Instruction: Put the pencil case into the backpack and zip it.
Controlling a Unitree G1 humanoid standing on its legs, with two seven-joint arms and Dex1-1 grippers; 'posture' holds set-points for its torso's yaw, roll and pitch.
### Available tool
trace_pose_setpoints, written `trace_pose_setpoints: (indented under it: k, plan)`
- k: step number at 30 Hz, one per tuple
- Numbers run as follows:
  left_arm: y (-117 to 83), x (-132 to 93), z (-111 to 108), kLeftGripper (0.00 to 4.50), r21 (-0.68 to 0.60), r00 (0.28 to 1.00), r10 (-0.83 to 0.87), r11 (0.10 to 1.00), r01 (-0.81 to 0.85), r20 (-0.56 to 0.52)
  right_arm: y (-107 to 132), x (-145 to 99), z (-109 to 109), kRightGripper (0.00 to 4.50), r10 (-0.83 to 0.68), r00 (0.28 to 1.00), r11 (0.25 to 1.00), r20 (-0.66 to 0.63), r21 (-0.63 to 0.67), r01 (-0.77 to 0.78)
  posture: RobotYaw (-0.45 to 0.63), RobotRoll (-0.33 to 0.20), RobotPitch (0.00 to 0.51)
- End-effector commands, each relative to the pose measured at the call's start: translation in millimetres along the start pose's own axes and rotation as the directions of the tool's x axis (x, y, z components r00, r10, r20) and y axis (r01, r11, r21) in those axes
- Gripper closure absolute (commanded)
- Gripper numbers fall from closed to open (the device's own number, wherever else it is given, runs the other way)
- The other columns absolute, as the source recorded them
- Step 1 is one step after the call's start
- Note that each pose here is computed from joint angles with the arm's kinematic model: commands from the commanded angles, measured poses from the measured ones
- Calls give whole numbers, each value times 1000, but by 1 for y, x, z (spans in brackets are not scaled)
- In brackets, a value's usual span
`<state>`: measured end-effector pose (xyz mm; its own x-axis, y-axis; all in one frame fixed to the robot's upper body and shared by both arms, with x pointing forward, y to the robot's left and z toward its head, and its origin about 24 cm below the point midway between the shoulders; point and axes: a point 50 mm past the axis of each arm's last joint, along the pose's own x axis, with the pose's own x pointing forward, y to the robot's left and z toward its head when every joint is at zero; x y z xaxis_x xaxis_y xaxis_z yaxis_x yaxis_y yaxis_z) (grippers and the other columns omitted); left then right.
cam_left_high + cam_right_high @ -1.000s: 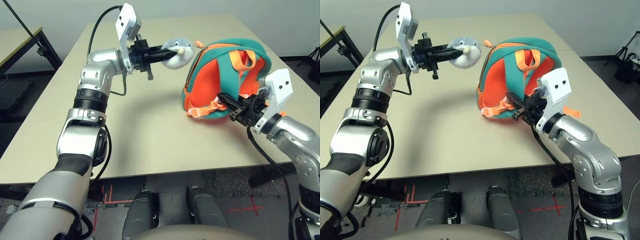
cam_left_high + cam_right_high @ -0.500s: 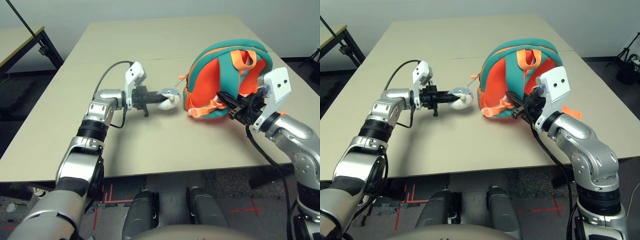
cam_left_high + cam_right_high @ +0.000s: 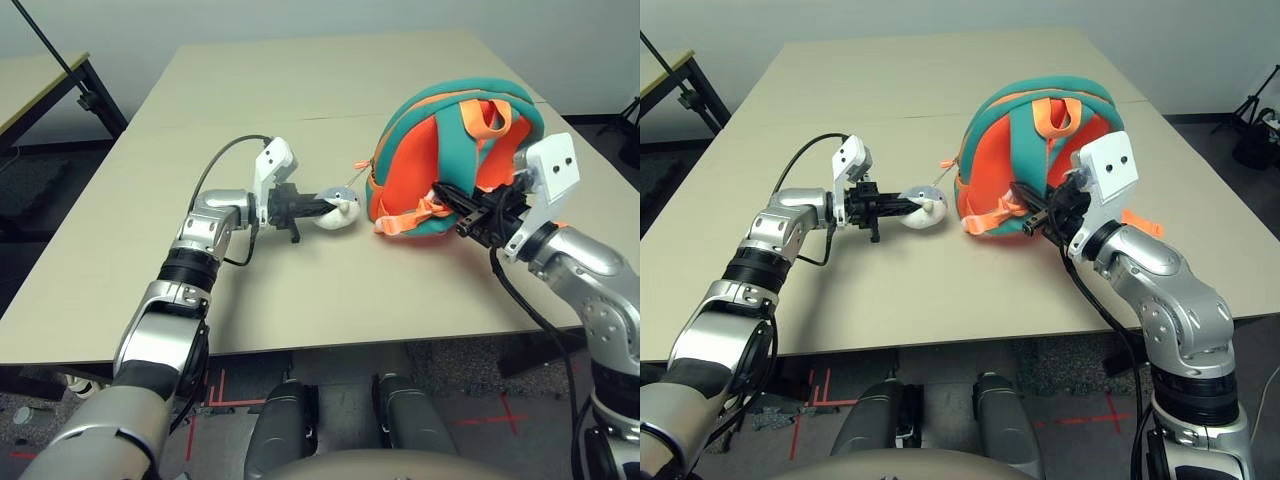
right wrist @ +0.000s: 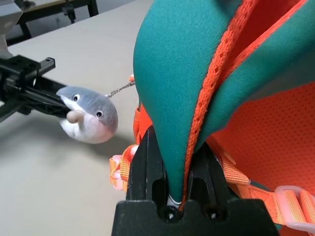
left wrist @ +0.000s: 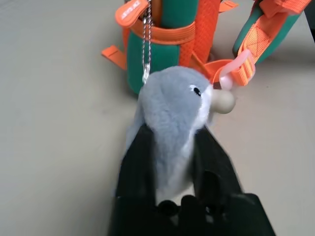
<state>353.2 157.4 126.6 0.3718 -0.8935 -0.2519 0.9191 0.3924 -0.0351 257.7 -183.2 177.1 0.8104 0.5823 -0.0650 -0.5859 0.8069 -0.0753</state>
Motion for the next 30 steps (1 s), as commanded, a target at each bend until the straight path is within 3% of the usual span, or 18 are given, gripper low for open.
trace_pose_setpoints:
  k: [1, 4, 6, 8, 9, 13, 18, 23, 30]
  plan:
    - [7, -35, 2, 2188, -35, 998, 55, 998, -56, -18, -3, -15, -4, 2861, 125, 986, 992, -111, -13, -127, -32, 0, 67]
    - [10, -64, 9, 1011, -38, 994, 94, 995, -96, -48, -20, -46, -4, 1682, 181, 955, 983, -235, 1, -186, -17, 0, 70]
    - [11, -81, 13, 250, -38, 989, 137, 989, -140, -58, -42, -68, 0, 933, 134, 946, 990, -294, -2, -141, -9, 0, 71]
    - [14, -94, 15, 0, -37, 980, 193, 980, -195, -54, -65, -84, 4, 131, 50, 946, 998, -320, -18, -59, -3, 0, 71]
    - [15, -98, 15, 0, -36, 975, 219, 975, -221, -50, -74, -91, 5, 22, 16, 945, 999, -328, -26, -26, 0, 0, 71]
    - [27, -114, 15, 0, -30, 874, 479, 878, -478, 84, -115, -112, -3, 22, -196, 939, 981, -284, -49, 190, 15, 0, 72]
    - [24, -125, -12, 0, -96, 697, 705, 709, -699, 135, -153, -128, -32, 22, -509, 835, 858, -207, -44, 512, 38, 0, 76]
    - [24, -128, -33, 0, -142, 478, 863, 500, -854, 165, -166, -122, -66, 22, -668, 732, 735, -135, 38, 677, 61, 0, 81]
    - [27, -126, -56, 0, -204, 347, 932, 361, -910, 104, -172, -110, -86, 22, -825, 562, 560, -58, 47, 827, 39, 0, 90]
